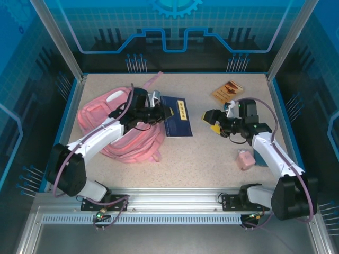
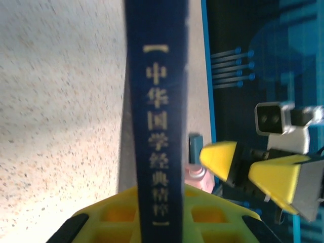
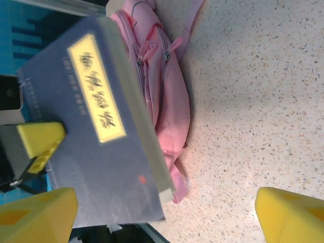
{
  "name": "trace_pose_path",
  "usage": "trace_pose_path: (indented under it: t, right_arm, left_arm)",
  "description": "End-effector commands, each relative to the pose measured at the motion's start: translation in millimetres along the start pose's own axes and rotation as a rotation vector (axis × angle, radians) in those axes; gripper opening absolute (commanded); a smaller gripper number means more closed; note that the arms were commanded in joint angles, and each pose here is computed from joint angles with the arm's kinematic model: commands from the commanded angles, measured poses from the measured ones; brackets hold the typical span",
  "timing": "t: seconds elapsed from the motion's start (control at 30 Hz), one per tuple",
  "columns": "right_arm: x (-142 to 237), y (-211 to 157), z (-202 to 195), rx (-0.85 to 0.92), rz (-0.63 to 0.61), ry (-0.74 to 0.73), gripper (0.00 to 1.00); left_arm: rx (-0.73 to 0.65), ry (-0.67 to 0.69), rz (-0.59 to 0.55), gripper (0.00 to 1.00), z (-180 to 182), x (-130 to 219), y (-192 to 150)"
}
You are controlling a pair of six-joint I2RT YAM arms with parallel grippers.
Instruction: Pack the student bag
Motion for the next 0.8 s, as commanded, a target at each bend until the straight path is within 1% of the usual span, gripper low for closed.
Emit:
trace_pose_path:
  t: [0.0, 0.1, 0.17, 0.3, 0.43, 0.5, 0.63, 0.77]
  right_arm:
    - [-11, 3, 13, -0.105, -0.067, 0.109, 0.94]
    - [-21, 2, 28, -0.156, -0.083, 0.212, 0.96]
    - [-25, 3, 38, -0.182, -0.096, 0.256, 0.99]
    - [-33, 8, 64, -0.217, -0.143, 0.357, 1.00]
    - [-48, 13, 78, -0.260, -0.132, 0.408, 1.00]
    - [-61, 15, 83, -0.290, -0.117, 0.443, 1.00]
    - [-80, 18, 95, -0.297, -0.108, 0.534, 0.99]
    - [-93, 14, 98, -0.314, -0.091, 0.545, 0.92]
  left_arm:
    - [0.041, -0.090, -0.201, 0.15, -23, 22, 13]
    - [0.083, -0.179, -0.277, 0.15, -35, 29, 18]
    - [0.119, -0.231, -0.314, 0.15, -39, 32, 20]
    - [0.206, -0.269, -0.363, 0.15, -39, 34, 23]
    - [0.267, -0.320, -0.378, 0.15, -37, 33, 24]
    - [0.285, -0.343, -0.380, 0.15, -38, 33, 24]
    - [0.295, -0.346, -0.368, 0.15, -38, 30, 22]
    - [0.312, -0.347, -0.379, 0.15, -33, 31, 20]
Point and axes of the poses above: each hand's point on the last joint's axis, 136 mm out from that joint toward the fingers, its own x axis back along the fingers, its own z axis along the line the jaws close on, y = z × x, the point moved 10 cm from there along x, back along the fingers, and after that the axes turned 15 degrees about x, right-handed, at the moved point
